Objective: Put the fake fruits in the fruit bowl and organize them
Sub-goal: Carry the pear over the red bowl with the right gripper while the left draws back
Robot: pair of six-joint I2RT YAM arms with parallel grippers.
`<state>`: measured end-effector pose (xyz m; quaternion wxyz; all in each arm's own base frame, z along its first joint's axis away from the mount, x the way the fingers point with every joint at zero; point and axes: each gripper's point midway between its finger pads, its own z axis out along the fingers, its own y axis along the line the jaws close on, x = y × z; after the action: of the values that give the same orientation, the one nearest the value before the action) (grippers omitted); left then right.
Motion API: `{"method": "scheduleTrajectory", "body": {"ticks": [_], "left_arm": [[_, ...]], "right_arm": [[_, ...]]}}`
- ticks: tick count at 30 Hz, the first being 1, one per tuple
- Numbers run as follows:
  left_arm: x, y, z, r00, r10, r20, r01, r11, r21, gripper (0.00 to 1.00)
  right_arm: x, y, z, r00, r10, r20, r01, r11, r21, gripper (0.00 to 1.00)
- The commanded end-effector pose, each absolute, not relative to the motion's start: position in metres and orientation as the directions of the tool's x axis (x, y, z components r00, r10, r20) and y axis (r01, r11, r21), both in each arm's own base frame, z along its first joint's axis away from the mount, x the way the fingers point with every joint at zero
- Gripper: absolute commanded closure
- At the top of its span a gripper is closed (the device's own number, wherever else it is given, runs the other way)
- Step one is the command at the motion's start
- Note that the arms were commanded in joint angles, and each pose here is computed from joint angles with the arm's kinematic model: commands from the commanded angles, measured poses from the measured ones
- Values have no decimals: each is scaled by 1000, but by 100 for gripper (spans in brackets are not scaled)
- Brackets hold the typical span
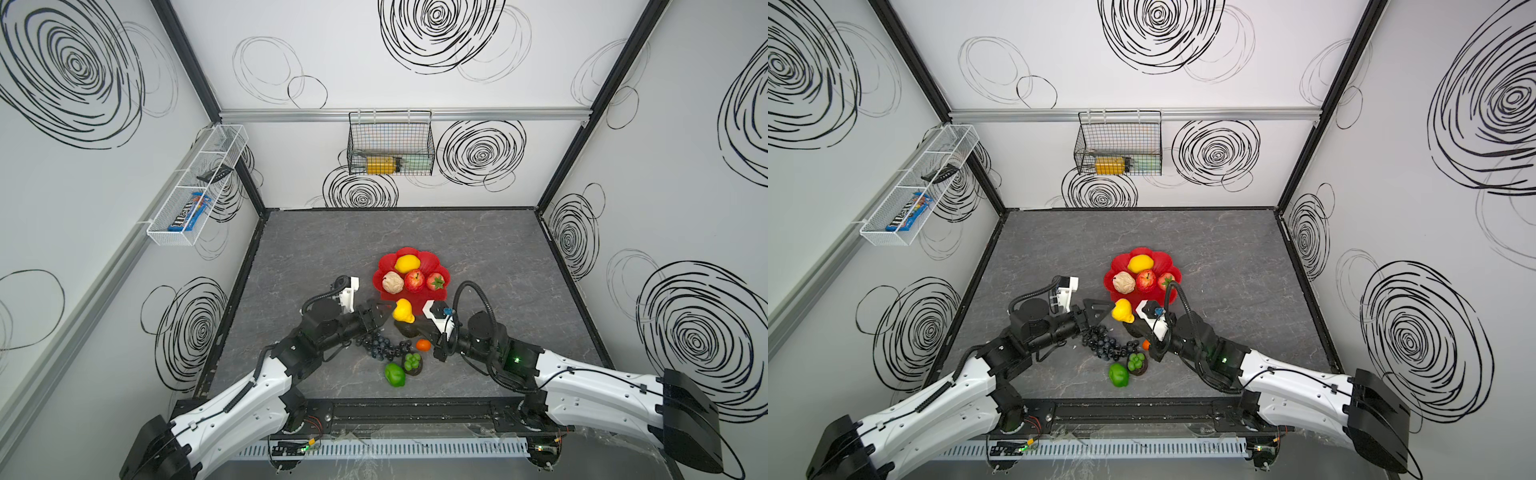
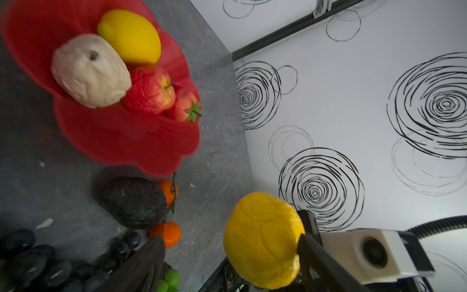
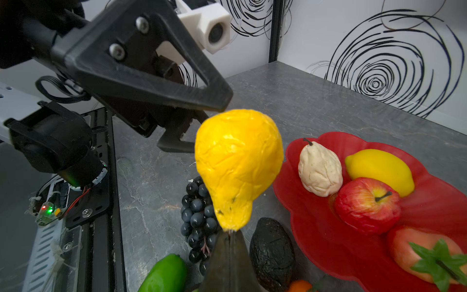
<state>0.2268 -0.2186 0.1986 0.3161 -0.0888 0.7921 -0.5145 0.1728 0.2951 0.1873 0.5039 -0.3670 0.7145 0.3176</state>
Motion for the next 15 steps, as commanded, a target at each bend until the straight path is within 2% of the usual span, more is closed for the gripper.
{"method": "scheduleTrajectory", "body": {"ticks": [1, 9, 15], "left_arm": [[240, -190, 211, -673, -456, -582, 258, 593, -763, 12], [243, -138, 222, -441, -398, -804, 292, 783, -548, 10], [240, -115, 214, -328, -435, -838, 262, 811, -523, 9]], "right_arm": [[184, 279, 188, -304, -206, -930, -769, 630, 112, 100], [203, 260, 171, -516, -278, -810, -637, 757, 146, 100], [225, 250, 160, -663, -302, -685, -552, 815, 176, 100]]}}
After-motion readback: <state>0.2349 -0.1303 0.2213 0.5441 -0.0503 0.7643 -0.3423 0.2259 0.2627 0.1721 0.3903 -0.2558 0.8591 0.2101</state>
